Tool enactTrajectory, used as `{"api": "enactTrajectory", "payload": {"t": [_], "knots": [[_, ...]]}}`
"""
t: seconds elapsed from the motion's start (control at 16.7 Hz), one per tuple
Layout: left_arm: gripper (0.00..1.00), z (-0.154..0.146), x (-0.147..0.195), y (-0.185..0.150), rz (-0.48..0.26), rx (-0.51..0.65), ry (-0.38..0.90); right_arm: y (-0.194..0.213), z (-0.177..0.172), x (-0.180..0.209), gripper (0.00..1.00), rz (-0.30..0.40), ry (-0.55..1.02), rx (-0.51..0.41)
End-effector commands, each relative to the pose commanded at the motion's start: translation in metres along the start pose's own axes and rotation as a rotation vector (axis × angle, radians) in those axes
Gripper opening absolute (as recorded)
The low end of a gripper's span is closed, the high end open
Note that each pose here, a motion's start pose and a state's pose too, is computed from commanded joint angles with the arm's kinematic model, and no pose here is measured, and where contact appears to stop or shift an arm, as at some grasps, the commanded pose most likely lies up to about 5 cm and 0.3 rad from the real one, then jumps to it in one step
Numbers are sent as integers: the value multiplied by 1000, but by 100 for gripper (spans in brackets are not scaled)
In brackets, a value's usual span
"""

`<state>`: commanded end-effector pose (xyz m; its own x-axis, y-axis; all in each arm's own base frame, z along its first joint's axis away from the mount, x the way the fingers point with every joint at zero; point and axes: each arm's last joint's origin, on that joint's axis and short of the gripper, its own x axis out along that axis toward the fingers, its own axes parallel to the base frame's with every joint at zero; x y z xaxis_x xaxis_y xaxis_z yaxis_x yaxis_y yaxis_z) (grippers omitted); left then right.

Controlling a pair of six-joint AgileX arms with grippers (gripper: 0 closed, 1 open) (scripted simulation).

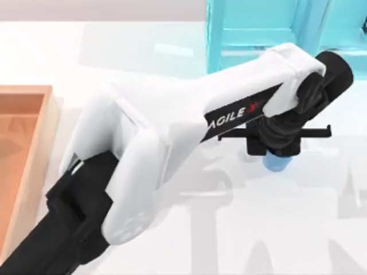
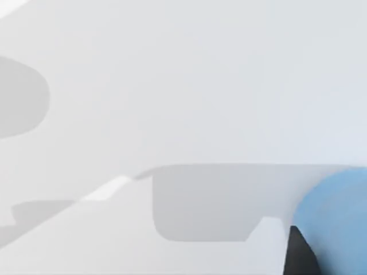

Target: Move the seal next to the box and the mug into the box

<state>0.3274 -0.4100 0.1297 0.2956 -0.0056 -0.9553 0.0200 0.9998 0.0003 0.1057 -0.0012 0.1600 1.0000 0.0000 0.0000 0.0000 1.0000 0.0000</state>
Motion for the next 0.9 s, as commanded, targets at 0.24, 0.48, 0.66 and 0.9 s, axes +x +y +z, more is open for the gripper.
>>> {"api": "enactTrajectory", "payload": {"t": [0.24, 0.48, 0.66, 0.9], "knots": [[0, 0, 0, 0, 0, 0, 0, 0, 0, 0, 100, 0, 0, 0], [0, 0, -6, 2, -1, 5, -1, 0, 0, 0, 100, 0, 0, 0], [0, 10, -25, 21, 2, 5, 3, 0, 0, 0, 100, 0, 0, 0], [0, 24, -65, 61, -3, 3, -1, 0, 0, 0, 100, 0, 0, 0]]}}
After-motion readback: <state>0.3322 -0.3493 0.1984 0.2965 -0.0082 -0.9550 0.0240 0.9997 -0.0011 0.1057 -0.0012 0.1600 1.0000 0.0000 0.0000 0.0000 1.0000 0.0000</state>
